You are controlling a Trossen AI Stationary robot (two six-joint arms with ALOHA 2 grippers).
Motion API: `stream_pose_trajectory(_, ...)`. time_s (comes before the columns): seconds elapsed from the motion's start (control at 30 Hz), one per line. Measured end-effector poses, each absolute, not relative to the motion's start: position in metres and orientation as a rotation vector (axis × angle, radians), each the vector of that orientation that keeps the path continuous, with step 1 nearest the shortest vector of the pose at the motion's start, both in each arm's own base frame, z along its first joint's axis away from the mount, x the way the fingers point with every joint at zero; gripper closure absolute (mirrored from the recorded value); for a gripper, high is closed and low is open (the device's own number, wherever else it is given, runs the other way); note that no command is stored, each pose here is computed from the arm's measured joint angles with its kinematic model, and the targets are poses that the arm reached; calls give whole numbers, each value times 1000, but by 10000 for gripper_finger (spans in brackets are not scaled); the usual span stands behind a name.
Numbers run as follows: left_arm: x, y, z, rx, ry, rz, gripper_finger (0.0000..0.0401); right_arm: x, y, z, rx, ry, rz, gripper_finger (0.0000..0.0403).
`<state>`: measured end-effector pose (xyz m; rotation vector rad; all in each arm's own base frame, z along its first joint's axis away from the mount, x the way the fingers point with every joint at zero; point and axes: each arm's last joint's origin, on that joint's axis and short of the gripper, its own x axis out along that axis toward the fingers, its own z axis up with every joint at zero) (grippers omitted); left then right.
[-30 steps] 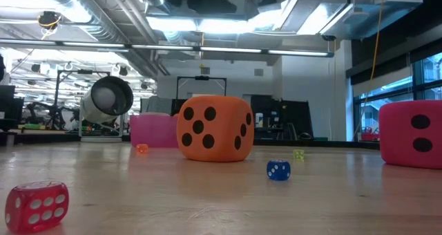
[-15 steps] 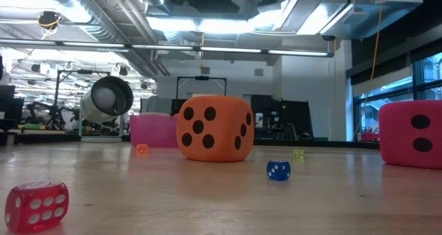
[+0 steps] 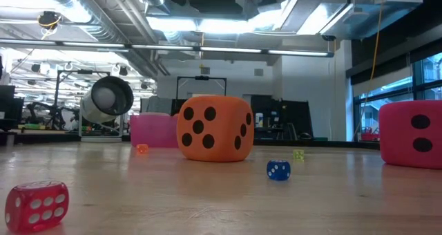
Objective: Pick & Place Dice
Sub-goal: Put the large orange die into the red bin
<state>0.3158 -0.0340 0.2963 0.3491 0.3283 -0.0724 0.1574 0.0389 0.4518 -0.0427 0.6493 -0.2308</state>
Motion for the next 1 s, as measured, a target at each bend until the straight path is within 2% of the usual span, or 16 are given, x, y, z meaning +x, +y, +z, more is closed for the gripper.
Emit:
stream_pose_trajectory(0.3, 330, -33, 273, 360, 411, 2, 8, 158, 39, 452, -39, 649, -232, 53)
stream_pose_trajectory(0.6, 335, -42, 254, 268, 461, -325, 8, 158, 39, 452, -38, 649, -232, 53)
stream_pose_trajectory(1.0, 354, -13, 204, 248, 642, -292, 8, 161, 40, 450, -40, 657, -234, 53)
